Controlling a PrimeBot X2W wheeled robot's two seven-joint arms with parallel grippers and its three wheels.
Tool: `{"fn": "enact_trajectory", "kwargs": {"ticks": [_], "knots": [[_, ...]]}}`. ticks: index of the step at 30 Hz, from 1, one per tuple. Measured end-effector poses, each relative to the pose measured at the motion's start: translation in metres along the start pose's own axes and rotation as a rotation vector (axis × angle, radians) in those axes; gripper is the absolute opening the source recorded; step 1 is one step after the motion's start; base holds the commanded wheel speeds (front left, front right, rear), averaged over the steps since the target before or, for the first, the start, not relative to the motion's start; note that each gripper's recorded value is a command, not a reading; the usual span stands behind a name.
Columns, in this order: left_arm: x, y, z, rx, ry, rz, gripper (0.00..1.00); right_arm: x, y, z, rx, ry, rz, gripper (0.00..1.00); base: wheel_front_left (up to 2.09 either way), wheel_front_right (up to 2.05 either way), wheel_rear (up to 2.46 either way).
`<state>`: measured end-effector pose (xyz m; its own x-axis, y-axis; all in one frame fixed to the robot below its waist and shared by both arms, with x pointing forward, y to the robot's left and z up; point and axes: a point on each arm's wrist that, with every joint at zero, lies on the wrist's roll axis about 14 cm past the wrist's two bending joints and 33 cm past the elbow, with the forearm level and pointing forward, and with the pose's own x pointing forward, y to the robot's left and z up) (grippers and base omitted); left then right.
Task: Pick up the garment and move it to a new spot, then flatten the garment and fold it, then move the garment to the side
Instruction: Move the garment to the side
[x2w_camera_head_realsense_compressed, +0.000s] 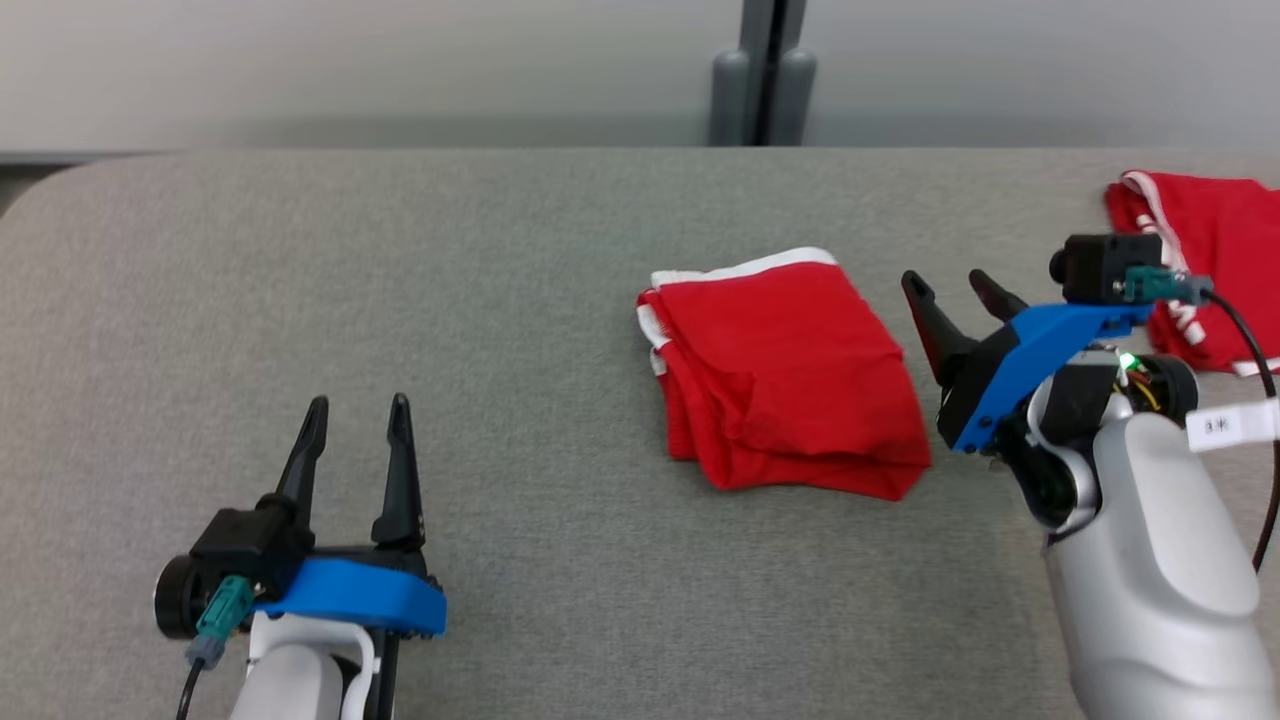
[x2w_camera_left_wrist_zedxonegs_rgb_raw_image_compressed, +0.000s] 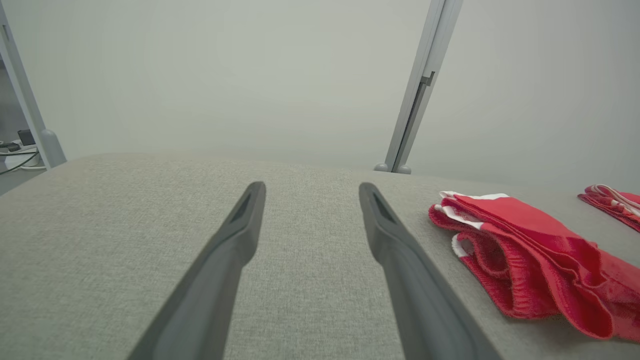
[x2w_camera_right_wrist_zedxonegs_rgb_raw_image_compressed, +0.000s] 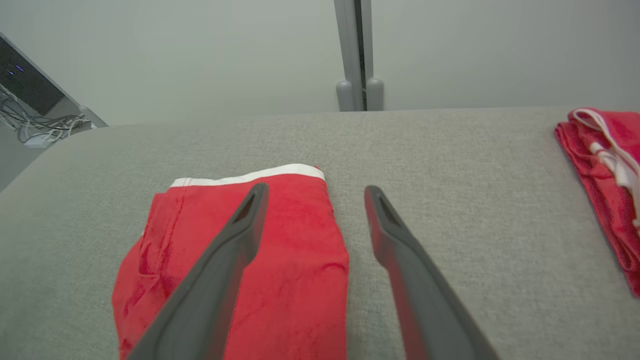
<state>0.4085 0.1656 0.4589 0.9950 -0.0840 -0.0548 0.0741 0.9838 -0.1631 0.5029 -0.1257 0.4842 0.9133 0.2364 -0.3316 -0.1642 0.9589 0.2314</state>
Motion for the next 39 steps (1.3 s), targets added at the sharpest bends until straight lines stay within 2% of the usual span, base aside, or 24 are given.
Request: {"fn": "enact_trajectory", "kwargs": {"ticks": [8,13,16,17,18,19,22,27,28,31,36,39], "knots": [[0.007,0.015,-0.001,0.006,0.004,0.037,1.00,0.048,-0.006,-0.054,-0.017,0.216,-0.032,1.00,0.00,0.00,0.00],[0.003,0.025,-0.005,0.010,0.017,0.065,1.00,0.057,-0.007,-0.095,-0.006,0.332,-0.044,1.00,0.00,0.00,0.00],[0.001,0.028,-0.006,0.011,0.021,0.073,1.00,0.058,-0.005,-0.106,-0.004,0.371,-0.042,1.00,0.00,0.00,0.00],[0.001,0.028,-0.006,0.011,0.020,0.073,1.00,0.058,-0.004,-0.108,-0.006,0.384,-0.040,0.95,0.00,0.00,0.00],[0.001,0.028,-0.005,0.010,0.019,0.073,1.00,0.058,-0.004,-0.109,-0.012,0.395,-0.038,0.55,0.00,0.00,0.00],[0.001,0.028,-0.005,0.010,0.018,0.074,1.00,0.057,-0.002,-0.109,-0.019,0.400,-0.034,0.00,0.00,0.00,0.00],[0.002,0.027,-0.004,0.007,0.015,0.071,1.00,0.055,0.004,-0.111,-0.038,0.420,-0.013,0.00,0.00,0.00,0.00],[0.008,0.018,-0.008,-0.005,0.020,0.048,1.00,0.057,-0.003,-0.093,-0.123,0.387,-0.002,0.00,0.00,0.00,0.00],[0.014,0.013,-0.009,-0.012,0.017,0.034,1.00,0.062,-0.011,-0.069,-0.185,0.336,-0.007,0.00,0.00,0.00,0.00],[0.025,0.003,-0.012,-0.022,0.016,0.002,1.00,0.070,-0.026,-0.028,-0.281,0.256,-0.028,0.00,0.00,0.00,0.00],[0.053,-0.024,-0.018,-0.041,0.008,-0.079,1.00,0.071,-0.069,0.023,-0.421,0.179,-0.108,0.00,0.00,0.00,0.00],[0.071,-0.044,-0.021,-0.047,0.000,-0.141,1.00,0.067,-0.102,0.039,-0.480,0.170,-0.171,0.00,0.00,0.00,0.00]]}}
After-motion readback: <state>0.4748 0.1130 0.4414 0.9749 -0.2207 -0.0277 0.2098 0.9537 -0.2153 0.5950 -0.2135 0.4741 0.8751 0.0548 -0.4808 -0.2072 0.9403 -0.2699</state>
